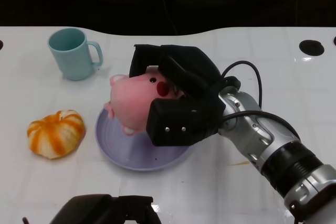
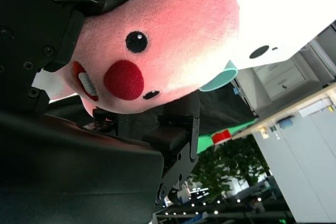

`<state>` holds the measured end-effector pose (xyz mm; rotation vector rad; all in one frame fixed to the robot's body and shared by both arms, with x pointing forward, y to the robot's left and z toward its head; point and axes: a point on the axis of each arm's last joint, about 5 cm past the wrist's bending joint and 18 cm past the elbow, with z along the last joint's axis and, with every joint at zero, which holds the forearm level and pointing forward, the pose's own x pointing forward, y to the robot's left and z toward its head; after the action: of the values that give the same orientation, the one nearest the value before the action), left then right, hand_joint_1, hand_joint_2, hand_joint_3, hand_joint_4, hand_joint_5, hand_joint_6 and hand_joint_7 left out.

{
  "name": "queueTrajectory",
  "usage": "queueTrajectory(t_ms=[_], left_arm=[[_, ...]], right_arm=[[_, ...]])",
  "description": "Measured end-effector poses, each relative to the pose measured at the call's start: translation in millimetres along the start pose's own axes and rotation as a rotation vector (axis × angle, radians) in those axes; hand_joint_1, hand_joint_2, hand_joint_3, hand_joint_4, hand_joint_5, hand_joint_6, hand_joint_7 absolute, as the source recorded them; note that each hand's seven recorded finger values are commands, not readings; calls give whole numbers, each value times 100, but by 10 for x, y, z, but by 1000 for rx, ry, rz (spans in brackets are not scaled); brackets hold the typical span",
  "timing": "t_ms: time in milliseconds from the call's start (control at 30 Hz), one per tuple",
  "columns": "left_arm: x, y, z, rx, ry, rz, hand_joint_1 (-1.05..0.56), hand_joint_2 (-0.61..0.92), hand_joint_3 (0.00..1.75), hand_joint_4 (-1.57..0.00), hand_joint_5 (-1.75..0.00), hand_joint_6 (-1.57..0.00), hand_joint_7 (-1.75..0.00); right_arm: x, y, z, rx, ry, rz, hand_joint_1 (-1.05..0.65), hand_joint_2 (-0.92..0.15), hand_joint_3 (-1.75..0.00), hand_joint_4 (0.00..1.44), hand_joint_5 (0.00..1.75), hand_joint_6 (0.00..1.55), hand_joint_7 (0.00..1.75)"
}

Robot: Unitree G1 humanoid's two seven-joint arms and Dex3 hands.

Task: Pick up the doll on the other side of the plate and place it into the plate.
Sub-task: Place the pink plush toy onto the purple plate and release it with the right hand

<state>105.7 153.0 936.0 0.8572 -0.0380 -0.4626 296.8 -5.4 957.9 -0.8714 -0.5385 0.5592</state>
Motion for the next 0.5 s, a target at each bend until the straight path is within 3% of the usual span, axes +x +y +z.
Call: queueTrajectory(t_ms=[67,133,267,367,500], left_arm=[[3,-3,1,0,-1,2,-25,92,35,-69,-150,-78,-82],[9,-7,1,0,-1,2,-25,92,35,-70,-146,-79,-80],[11,-9,-1,3,0,2,-25,92,35,-72,-143,-80,-78],[8,-10,1,10,-3,2,-25,92,35,-73,-144,-81,-78],[3,-12,3,13,-6,2,-25,92,35,-72,-145,-81,-77]], right_arm=[[14,-15,-2,-8,7,49,-35,-73,-38,52,113,65,36],[31,-34,-1,-35,16,129,-49,-88,-14,34,68,51,9],[47,-89,2,-96,51,259,-68,-92,-11,6,45,29,0],[50,-146,24,-127,67,324,-80,-92,-12,1,29,12,0],[39,-229,48,-183,62,388,-90,-92,-14,0,18,4,1]])
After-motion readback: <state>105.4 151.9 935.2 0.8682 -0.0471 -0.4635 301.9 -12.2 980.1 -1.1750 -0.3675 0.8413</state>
